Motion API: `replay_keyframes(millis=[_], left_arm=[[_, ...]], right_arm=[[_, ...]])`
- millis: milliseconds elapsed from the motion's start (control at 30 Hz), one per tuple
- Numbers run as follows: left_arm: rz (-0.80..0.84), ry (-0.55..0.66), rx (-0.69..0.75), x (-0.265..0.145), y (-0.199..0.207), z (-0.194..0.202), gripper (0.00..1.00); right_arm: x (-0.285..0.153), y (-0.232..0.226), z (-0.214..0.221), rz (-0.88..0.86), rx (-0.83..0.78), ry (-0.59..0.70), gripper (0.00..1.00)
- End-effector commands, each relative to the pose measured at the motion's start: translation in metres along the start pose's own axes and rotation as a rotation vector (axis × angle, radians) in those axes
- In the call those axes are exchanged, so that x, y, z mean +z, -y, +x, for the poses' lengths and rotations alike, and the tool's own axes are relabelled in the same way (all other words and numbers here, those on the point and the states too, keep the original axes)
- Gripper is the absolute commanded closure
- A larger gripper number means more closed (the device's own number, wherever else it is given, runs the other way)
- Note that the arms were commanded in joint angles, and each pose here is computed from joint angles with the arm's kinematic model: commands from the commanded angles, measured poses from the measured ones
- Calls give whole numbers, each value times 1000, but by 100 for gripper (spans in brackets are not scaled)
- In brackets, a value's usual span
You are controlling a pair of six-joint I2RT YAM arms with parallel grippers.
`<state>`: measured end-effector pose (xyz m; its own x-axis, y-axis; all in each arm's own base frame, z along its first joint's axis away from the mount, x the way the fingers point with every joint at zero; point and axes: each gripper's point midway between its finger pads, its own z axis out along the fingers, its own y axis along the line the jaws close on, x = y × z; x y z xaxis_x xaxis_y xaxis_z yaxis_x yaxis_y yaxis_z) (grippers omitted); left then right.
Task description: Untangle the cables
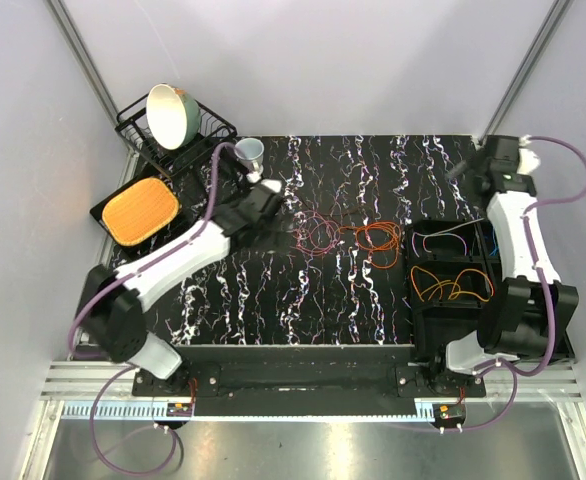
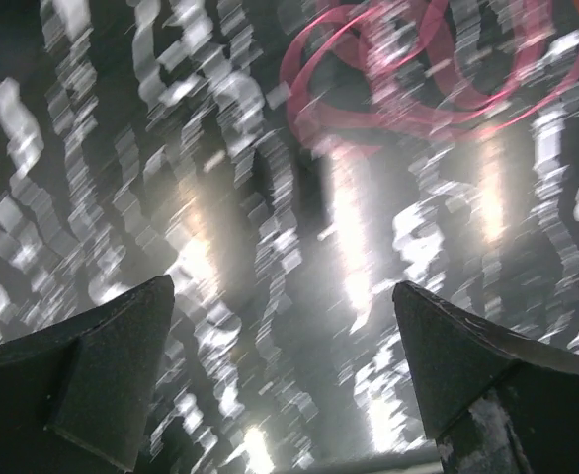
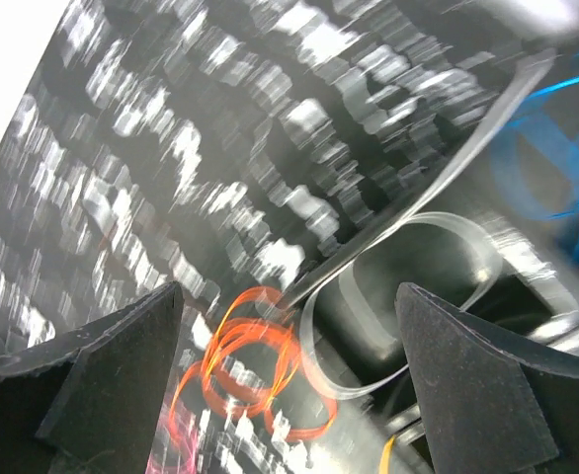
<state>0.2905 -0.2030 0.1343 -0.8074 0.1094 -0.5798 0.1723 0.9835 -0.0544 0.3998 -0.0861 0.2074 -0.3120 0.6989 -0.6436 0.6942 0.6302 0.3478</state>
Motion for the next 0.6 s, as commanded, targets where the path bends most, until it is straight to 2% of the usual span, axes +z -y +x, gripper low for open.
replay_keyframes(millis=[0, 67, 100, 233, 567], left_arm=[[66, 73, 12, 18, 54, -40, 5], [81, 33, 30, 37, 73, -36, 8], [101, 50, 32, 37, 84, -47, 8], [135, 22, 80, 60, 115, -46, 10], [205, -28, 179, 113, 152, -39, 15]], right_arm=[[-38, -57, 13, -207, -69, -15, 5], [-43, -58, 20, -225, -80, -31, 5], [-43, -56, 27, -228, -84, -49, 5], [-53, -47, 37, -238, -107, -57, 5], [-69, -34, 50, -250, -144, -73, 5]])
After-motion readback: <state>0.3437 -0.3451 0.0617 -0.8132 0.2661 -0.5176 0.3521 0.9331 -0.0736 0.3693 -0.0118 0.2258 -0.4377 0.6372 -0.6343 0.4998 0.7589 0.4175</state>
